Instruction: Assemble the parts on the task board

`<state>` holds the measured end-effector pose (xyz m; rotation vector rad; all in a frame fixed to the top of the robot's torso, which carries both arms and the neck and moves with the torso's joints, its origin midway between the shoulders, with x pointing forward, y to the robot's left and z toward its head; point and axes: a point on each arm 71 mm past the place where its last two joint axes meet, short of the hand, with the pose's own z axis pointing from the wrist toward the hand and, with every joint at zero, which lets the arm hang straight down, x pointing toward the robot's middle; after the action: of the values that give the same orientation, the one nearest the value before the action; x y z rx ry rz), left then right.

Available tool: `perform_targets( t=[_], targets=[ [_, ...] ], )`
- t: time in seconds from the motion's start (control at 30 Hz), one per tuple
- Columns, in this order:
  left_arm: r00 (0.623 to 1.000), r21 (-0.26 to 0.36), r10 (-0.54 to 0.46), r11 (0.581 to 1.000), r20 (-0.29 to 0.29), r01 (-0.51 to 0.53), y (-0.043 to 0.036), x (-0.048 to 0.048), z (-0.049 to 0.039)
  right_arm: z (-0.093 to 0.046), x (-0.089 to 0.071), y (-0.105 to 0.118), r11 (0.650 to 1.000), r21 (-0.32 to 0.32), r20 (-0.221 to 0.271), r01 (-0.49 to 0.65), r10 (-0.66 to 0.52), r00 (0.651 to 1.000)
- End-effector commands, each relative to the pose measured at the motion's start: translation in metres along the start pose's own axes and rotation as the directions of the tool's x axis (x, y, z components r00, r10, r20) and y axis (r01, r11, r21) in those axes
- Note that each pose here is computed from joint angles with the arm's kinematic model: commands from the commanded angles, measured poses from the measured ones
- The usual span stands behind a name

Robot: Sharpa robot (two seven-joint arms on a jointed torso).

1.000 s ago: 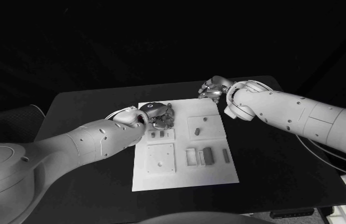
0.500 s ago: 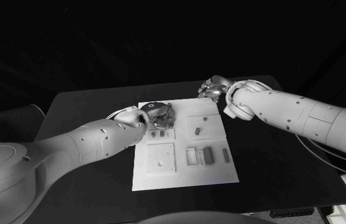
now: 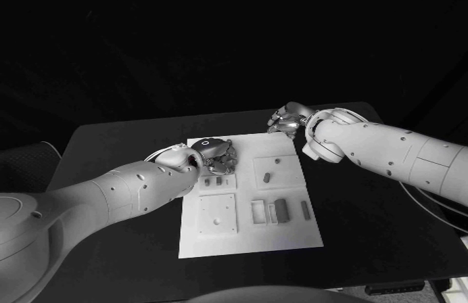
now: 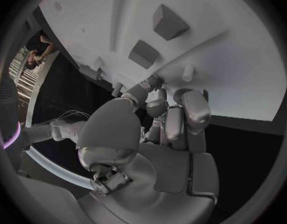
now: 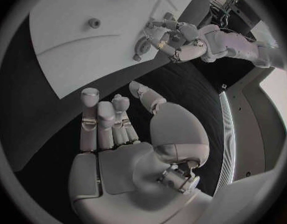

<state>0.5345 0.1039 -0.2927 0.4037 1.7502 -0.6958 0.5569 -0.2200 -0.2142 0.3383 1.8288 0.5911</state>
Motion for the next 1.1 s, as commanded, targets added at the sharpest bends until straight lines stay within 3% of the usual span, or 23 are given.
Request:
perform_targets(
  t=[0.03,0.57,1.1],
  targets=[
    [1.000,0.015,0.003,1.000,0.002,-0.003,-0.0031,-0.0001,0.0013,0.0001,0.0003,0.0016,1.000,-0.009,0.000,0.002,-0.002,1.000],
    [1.000,0.021,0.001,1.000,-0.008,-0.001,-0.0059,0.0007,0.0032,0.0003,0.0004,0.0023,1.000,-0.010,0.000,0.002,-0.002,1.000],
    [1.000,0.001,0.001,1.000,-0.029,-0.001,-0.0010,0.0019,0.0025,0.0005,0.0002,0.0024,1.000,-0.011,0.000,0.002,-0.002,1.000]
  ],
)
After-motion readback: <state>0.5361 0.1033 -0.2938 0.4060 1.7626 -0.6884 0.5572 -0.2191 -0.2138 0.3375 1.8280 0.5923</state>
